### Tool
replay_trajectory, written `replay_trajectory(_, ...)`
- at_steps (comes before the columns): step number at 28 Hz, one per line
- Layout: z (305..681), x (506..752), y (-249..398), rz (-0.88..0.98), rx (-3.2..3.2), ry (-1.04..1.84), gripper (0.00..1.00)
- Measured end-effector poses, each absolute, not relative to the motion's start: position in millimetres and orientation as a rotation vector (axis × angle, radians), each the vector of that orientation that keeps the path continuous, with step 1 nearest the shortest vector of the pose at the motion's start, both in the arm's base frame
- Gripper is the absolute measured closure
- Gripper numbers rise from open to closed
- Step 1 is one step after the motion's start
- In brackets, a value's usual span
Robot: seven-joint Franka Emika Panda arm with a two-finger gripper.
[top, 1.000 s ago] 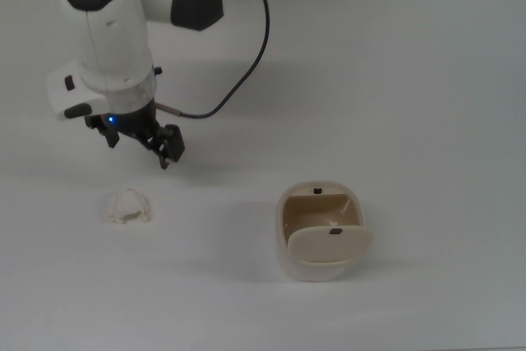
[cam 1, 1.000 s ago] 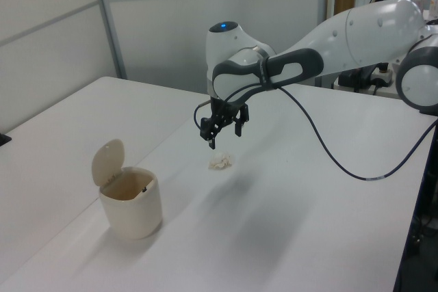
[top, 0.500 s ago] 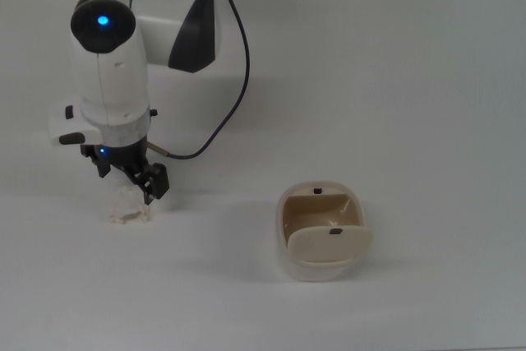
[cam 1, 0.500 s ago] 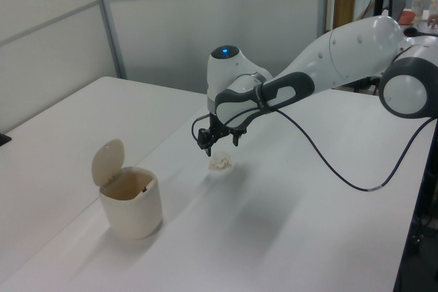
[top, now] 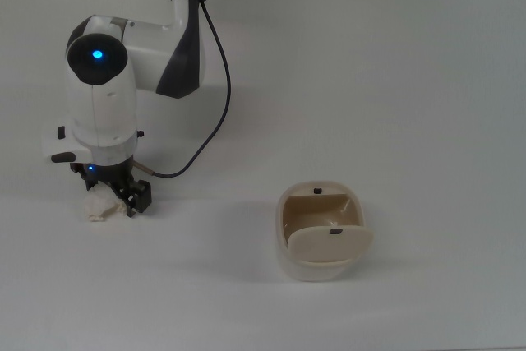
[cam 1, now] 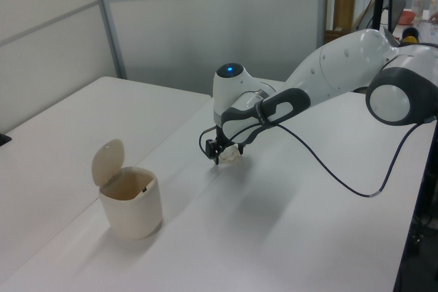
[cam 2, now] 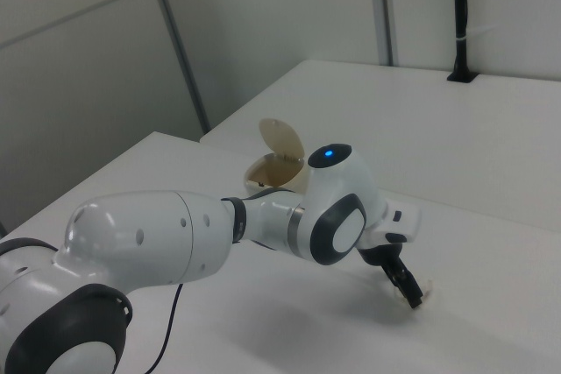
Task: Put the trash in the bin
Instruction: 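Close the gripper on the crumpled tissue and lift it, then carry the held tissue over the open cream trash bin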
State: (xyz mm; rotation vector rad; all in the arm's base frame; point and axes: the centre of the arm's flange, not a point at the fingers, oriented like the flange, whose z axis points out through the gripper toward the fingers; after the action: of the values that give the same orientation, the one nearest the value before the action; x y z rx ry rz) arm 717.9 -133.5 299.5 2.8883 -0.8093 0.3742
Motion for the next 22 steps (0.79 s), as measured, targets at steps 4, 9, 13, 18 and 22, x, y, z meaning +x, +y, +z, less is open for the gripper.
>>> replay_trajectory(4,302,721,-120,0.389,2.878,-0.800,0.22)
replay_trajectory(9,303,723,-114,0.397,2.871,-0.797,0.42)
replay_trajectory(13,307,724,-115,0.409,2.868,-0.800,0.59)
replay_trajectory(18,323,728,-115,0.450,2.866,-0.803,0.73)
replay_trajectory(22,359,732,-103,0.529,2.879,-0.805,0.81)
